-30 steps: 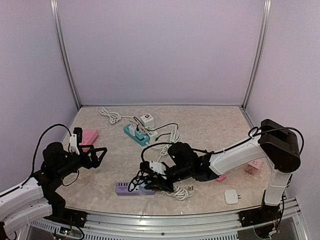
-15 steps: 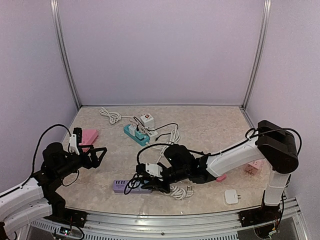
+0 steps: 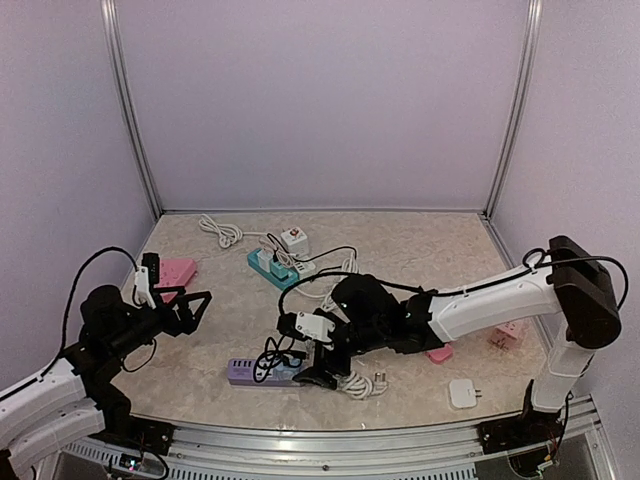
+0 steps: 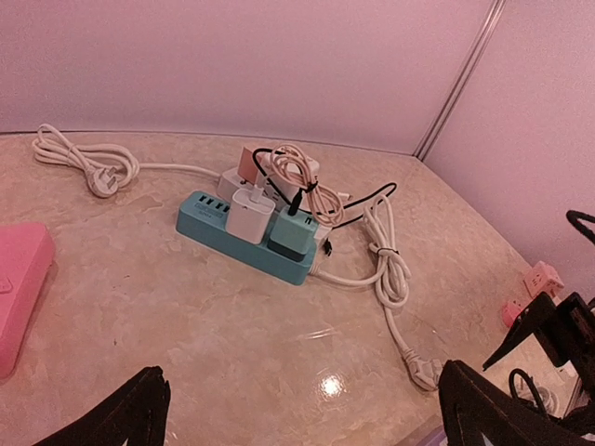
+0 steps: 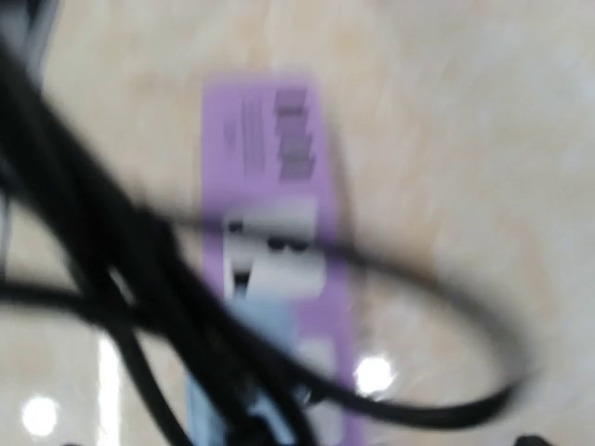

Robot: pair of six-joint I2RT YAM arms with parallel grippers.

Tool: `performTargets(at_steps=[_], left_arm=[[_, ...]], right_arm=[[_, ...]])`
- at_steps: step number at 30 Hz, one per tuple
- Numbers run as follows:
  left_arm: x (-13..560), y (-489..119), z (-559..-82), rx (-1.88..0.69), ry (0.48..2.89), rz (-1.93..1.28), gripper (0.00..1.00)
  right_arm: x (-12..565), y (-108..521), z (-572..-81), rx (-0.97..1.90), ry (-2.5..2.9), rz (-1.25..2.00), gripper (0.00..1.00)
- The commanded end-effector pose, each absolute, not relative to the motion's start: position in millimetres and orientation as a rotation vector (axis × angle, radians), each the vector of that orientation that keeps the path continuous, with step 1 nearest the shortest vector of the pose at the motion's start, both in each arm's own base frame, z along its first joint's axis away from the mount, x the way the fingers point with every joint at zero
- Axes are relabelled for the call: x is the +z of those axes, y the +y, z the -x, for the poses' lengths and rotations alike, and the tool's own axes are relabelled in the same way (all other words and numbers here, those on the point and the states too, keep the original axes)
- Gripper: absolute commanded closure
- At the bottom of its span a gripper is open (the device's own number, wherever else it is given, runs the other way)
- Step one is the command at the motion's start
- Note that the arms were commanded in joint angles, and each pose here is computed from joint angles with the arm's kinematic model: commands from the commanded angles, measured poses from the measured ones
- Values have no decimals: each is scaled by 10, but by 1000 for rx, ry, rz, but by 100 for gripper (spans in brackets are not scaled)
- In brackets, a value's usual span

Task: Insert the plug
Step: Insert the plug into the socket, then pick up the plug from the center of the board.

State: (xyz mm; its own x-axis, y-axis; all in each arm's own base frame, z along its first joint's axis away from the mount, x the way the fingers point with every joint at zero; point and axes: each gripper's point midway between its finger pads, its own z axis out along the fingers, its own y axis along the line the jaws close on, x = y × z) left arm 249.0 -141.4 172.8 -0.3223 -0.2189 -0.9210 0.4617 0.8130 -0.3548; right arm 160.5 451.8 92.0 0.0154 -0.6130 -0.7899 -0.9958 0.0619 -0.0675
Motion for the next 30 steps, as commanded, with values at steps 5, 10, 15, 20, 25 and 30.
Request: performTargets(at_steps=[5,10,15,20,25,30], left_arm=[[1794,-1378,-2475,-685,1736,-188,1],[1875,-1368,-2457,-690,1704,-188,1],[1953,-1360,-2433,-697,1674,-187,1],[2006,-1361,-2411,-706,1653,-189,1],[2055,-1352,-2393,-705,1634,-192,1],[2081,-1348,-2385,-707,1624,-193,1]], right_arm=[[1972,4184,-1982,667,1733,1280,0],[2147,3154,-2673,403,2015,683,0],[1913,1227,-2947,-64,2254,-287,0],[1366,482,-2754,-175,2469,-547,0],[1107,-163,-2593,-419,2493,-768,0],[858,-271,-2552,-334,2492,-872,0]])
